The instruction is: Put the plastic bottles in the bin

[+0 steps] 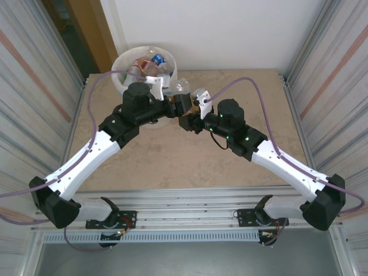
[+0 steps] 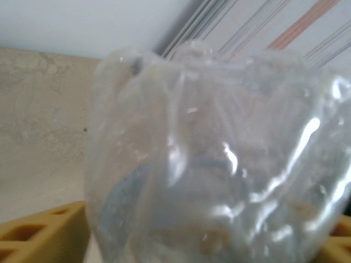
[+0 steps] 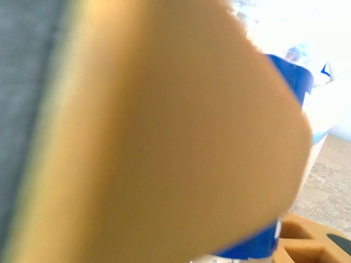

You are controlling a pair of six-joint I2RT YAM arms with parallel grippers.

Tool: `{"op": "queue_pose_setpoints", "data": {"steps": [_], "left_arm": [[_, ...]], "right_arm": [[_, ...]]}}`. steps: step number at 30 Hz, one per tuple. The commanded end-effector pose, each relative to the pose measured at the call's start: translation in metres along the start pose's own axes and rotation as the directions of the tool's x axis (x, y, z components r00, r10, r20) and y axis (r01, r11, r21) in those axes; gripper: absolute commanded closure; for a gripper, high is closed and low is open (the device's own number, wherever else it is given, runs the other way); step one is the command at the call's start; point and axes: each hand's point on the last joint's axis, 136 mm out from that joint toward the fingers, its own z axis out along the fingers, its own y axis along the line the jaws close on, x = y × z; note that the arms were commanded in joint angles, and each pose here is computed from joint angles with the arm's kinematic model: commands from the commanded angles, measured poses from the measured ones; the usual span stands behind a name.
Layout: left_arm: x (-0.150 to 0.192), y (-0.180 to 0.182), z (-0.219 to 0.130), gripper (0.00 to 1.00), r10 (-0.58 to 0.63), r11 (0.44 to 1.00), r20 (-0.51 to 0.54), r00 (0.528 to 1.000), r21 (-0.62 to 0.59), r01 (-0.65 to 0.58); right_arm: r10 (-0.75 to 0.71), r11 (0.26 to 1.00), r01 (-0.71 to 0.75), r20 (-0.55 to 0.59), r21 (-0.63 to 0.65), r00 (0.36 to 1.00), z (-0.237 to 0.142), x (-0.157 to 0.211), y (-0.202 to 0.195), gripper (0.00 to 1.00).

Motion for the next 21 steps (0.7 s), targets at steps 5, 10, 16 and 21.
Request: {"op": "queue_pose_setpoints", "data": {"steps": [5,10,16,21], "left_arm": [[-0.017,-0.008,-0.005,0.58,-0.006,1.0,0.074,0.997,0.013,0.005],[-0.027,0.004,-0.013,0.69,-0.02,0.999,0.117,0.993,-0.036,0.024],[-0.06,0.039,-0.035,0.77,-0.023,0.984,0.207,0.978,-0.17,0.059],[-0.1,0.08,-0.057,0.78,-0.036,0.95,0.267,0.963,-0.291,0.117]], "right_arm": [[-0.045,0.999,0.046,0.049,-0.008,0.998,-0.007,-0.024,0.008,0.62],[-0.04,0.999,0.039,0.04,0.017,0.998,-0.006,-0.024,0.004,0.37],[-0.03,0.997,0.028,0.04,0.067,0.999,-0.015,-0.026,-0.003,0.09],[-0.018,0.989,0.012,0.041,0.146,0.999,-0.033,-0.026,-0.015,0.0]]}}
